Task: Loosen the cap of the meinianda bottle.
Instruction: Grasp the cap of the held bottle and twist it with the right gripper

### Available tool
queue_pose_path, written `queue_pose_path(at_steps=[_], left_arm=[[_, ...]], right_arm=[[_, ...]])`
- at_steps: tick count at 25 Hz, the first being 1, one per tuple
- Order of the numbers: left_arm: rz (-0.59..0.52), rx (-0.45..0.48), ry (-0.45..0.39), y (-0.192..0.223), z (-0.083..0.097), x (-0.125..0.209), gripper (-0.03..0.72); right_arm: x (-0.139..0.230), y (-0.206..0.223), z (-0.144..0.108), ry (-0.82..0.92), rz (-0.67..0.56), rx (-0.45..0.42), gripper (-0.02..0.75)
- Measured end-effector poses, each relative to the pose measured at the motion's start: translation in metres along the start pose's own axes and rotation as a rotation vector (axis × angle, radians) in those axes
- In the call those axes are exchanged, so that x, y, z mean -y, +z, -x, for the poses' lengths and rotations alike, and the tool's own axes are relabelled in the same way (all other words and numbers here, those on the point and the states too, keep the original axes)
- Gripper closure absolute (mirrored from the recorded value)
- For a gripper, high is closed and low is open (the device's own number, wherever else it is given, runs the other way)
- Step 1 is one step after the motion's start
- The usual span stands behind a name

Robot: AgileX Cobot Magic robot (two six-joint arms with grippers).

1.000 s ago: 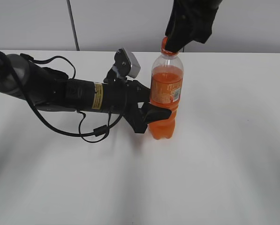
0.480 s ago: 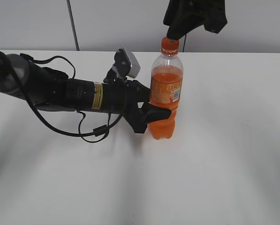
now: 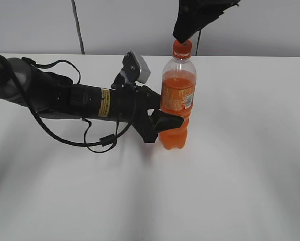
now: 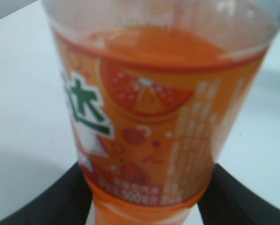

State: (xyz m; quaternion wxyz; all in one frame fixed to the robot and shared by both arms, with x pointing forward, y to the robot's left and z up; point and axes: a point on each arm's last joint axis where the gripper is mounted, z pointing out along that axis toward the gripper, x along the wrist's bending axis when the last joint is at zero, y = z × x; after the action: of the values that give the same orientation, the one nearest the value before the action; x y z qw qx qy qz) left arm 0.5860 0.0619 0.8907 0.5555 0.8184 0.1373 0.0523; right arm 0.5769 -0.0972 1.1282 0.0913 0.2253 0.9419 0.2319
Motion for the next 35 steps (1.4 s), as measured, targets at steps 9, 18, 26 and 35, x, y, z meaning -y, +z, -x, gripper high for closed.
queue_pose_path(at_steps=[9,18,26,35], left_arm=[[0.000,0.000,0.000,0.000,0.000,0.000,0.284],[0.000,0.000,0.000,0.000,0.000,0.000,0.284],[0.001,0.001,0.000,0.000,0.000,0.000,0.284],[0.001,0.001,0.000,0.000,0.000,0.000,0.284]], right_arm=[[0.003,0.002,0.004,0.403,-0.025,0.043,0.192],[0.005,0.027,0.009,0.428,-0.077,0.025,0.211],[0.005,0.030,0.010,0.432,-0.083,0.021,0.355],[0.005,0.030,0.009,0.435,-0.079,0.014,0.367]])
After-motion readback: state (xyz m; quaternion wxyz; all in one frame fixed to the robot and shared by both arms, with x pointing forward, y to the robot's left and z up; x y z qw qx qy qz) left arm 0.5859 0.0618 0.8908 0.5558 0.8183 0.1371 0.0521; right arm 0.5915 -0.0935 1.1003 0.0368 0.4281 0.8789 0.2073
